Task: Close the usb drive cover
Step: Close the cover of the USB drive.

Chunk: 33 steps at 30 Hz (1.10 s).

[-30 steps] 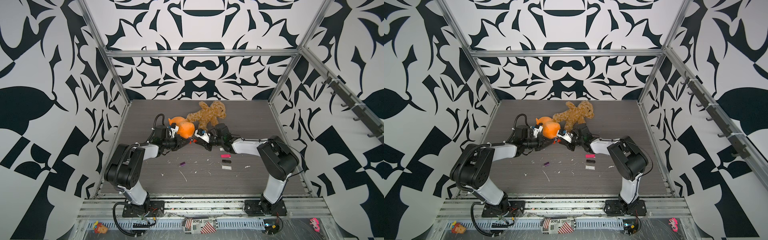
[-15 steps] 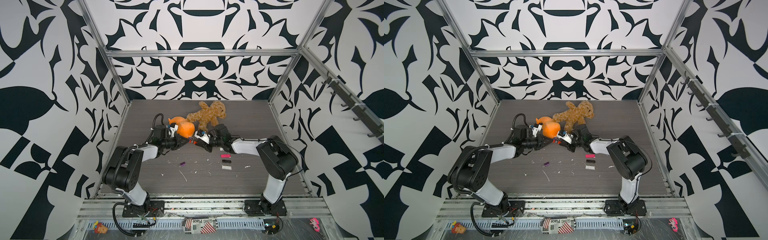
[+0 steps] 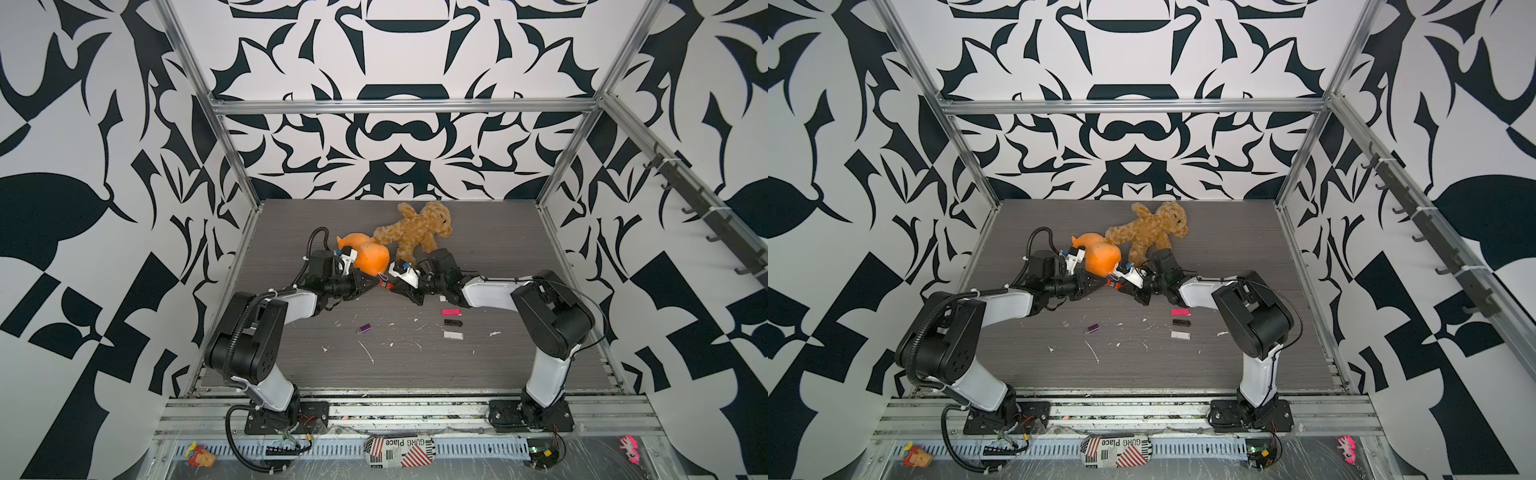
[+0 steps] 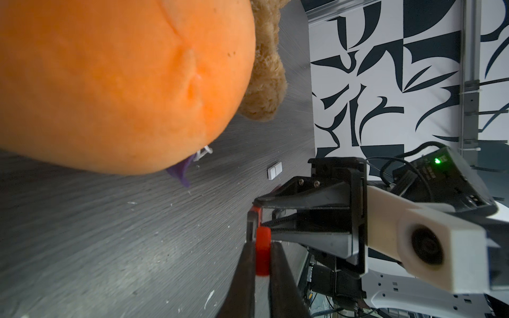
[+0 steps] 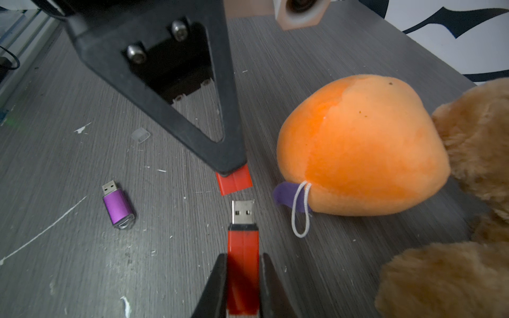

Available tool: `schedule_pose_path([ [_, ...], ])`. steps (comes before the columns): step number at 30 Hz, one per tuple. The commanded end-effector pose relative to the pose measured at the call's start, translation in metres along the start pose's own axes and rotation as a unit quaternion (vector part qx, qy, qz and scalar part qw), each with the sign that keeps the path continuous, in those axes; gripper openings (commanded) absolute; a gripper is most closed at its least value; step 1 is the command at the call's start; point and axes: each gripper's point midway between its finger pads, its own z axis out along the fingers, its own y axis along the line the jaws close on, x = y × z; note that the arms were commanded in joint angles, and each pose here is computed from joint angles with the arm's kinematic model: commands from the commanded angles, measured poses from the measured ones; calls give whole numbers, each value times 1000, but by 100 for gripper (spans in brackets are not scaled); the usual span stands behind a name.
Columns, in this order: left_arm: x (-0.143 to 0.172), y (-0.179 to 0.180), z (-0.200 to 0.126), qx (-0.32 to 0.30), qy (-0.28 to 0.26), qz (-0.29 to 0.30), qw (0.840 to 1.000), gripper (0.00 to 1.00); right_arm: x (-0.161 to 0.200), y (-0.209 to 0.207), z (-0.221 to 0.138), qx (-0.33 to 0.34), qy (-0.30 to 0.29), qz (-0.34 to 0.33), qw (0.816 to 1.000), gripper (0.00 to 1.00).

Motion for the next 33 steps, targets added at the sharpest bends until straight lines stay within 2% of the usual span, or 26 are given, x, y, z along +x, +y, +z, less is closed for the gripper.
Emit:
schedule_pose_path([
  [1, 7, 4, -1, -13, 4, 9, 1000, 0, -27, -3, -4, 4, -33, -22, 999, 15],
  [23, 10, 3, 2, -17, 3, 21, 1000, 0, -38, 14, -5, -45, -74, -12, 996, 14],
  [33, 24, -2, 6, 15, 50, 16, 998, 0, -41, 11, -8, -41, -97, -108, 989, 14],
])
